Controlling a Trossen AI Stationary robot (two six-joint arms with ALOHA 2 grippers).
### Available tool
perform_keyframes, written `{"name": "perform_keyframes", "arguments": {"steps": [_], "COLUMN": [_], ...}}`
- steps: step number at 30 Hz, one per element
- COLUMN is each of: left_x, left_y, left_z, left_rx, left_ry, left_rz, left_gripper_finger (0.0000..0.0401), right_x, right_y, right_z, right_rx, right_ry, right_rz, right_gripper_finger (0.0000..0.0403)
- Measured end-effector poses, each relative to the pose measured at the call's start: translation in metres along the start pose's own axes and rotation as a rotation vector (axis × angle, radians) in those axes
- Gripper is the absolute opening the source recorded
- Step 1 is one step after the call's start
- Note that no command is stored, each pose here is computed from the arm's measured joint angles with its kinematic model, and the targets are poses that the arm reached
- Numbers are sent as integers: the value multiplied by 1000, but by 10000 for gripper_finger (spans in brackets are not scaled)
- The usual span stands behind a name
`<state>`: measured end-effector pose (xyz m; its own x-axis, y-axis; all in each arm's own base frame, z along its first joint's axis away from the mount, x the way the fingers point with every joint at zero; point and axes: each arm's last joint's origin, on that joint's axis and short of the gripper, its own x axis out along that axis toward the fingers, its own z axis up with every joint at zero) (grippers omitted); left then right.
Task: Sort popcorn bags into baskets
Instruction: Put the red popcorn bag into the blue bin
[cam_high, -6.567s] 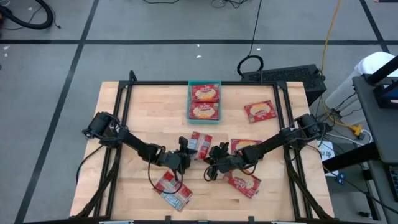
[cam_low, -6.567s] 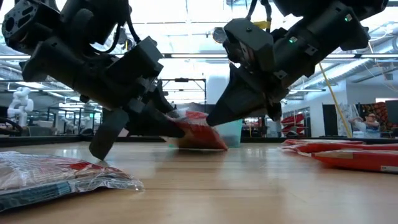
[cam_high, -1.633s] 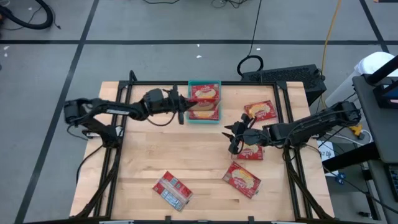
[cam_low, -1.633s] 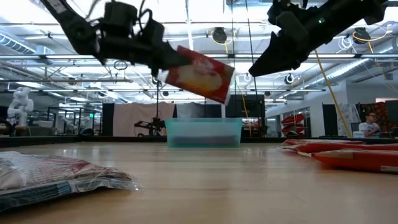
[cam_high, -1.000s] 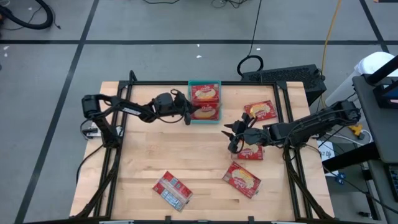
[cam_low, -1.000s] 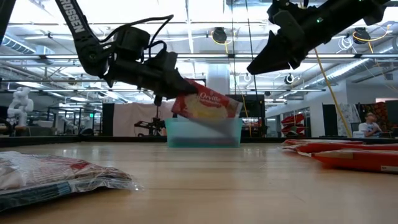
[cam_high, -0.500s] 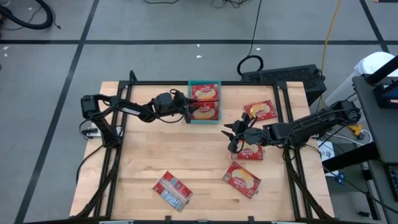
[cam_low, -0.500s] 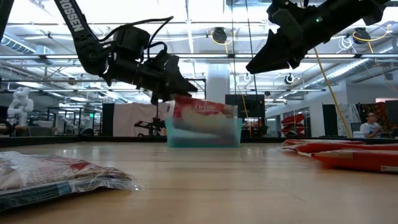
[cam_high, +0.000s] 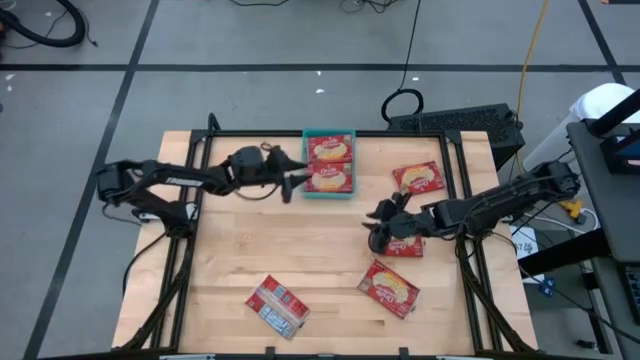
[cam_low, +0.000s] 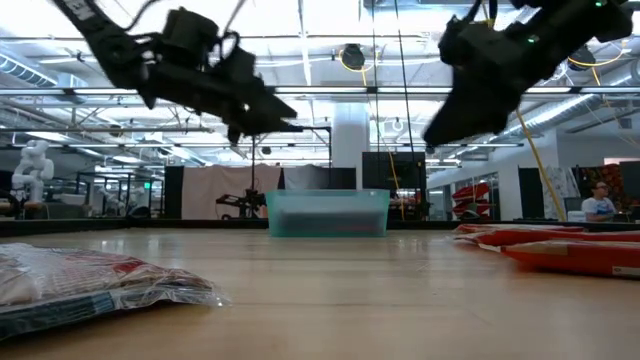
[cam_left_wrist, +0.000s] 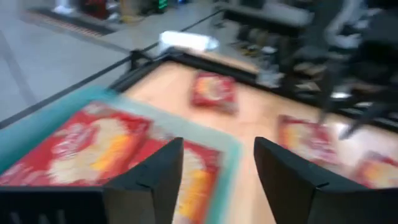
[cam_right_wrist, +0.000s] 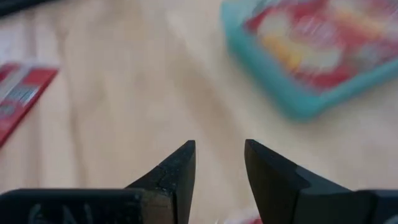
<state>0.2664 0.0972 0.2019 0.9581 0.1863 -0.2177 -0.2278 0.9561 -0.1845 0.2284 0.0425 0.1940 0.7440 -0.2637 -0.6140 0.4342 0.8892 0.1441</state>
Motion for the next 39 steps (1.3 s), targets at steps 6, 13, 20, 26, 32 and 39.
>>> {"name": "perform_keyframes", "arguments": {"steps": [6, 13, 20, 26, 32, 39], "left_x": [-35, -49, -51, -52, -52, -52], "left_y": [-24, -42, -65, -73, -74, -73], "left_z": [-25, -54, -59, -61, -61, -61], "left_rx": [25, 47, 154, 190, 186, 186], "left_ry": [-59, -49, -49, -61, -64, -68], "left_rz": [-65, -107, -132, -83, -84, -58], "left_gripper_finger": [150, 138, 145, 145, 145, 145], "right_x": [-4, -9, -2, 13, 26, 34], "right_y": [5, 23, 35, 38, 37, 35], "right_z": [-20, -34, -55, -62, -71, -77], "right_rx": [83, 38, -264, -463, -563, -643], "right_ry": [198, 320, 353, 282, 311, 312], "right_rz": [49, 207, 217, 145, 114, 52], "right_gripper_finger": [130, 130, 130, 130, 131, 130]}}
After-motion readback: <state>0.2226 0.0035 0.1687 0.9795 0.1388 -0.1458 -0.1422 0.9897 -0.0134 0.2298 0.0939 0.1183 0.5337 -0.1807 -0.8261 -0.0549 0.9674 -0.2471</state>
